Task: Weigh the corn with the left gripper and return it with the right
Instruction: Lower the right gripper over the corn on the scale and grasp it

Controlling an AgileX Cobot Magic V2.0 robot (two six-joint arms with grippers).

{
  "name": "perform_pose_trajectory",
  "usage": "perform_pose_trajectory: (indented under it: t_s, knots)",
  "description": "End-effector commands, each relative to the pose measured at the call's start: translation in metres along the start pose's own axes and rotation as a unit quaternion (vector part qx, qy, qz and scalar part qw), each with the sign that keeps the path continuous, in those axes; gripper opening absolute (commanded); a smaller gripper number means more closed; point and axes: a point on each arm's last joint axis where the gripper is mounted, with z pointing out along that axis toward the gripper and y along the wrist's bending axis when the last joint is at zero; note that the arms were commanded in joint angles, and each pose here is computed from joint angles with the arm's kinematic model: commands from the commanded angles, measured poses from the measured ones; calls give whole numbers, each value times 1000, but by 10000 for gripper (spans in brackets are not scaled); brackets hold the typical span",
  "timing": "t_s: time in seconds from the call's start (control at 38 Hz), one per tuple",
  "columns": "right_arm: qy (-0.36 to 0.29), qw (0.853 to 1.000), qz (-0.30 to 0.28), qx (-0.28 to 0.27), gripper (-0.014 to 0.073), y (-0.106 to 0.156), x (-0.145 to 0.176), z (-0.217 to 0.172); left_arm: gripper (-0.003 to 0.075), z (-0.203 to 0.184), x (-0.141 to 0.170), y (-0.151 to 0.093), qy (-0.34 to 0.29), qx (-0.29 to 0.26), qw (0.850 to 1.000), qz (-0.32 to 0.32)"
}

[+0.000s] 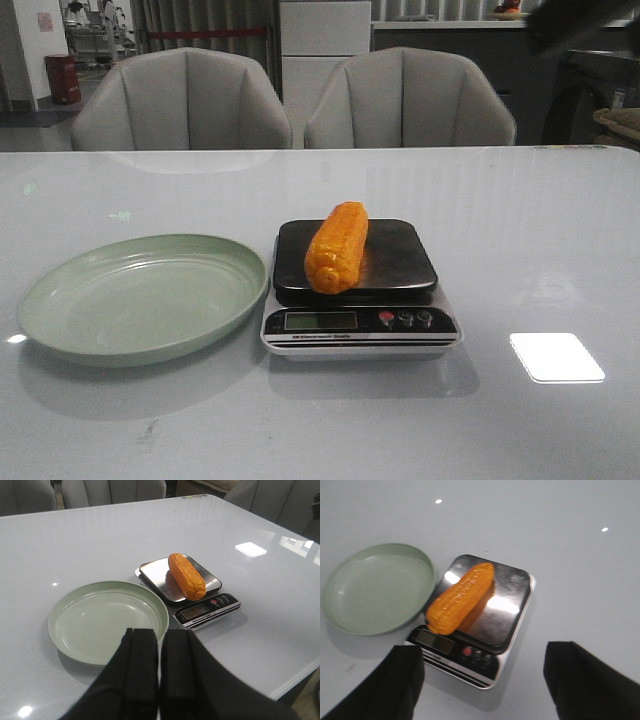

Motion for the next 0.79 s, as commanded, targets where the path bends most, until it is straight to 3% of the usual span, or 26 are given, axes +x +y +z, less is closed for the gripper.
perform_pose_trajectory:
  t_s: [0.0,0.11,0.26,0.39,0.58,0.76]
  knots:
    - [-4,999,23,-25,602,17,-34,14,114,-3,-14,-2,-43,4,999,2]
    - [41,998,23,-29,590,29,-53,40,114,-3,-14,-2,-43,4,999,2]
    - [90,993,71,-26,560,45,-77,81,114,-3,-14,-2,-43,4,999,2]
    - [127,988,91,7,552,55,-87,116,114,-3,-14,-2,-43,4,999,2]
    - [183,973,111,83,552,61,-85,160,114,-3,-14,-2,-43,4,999,2]
    - [223,950,176,128,552,60,-69,190,114,-3,-14,-2,-43,4,999,2]
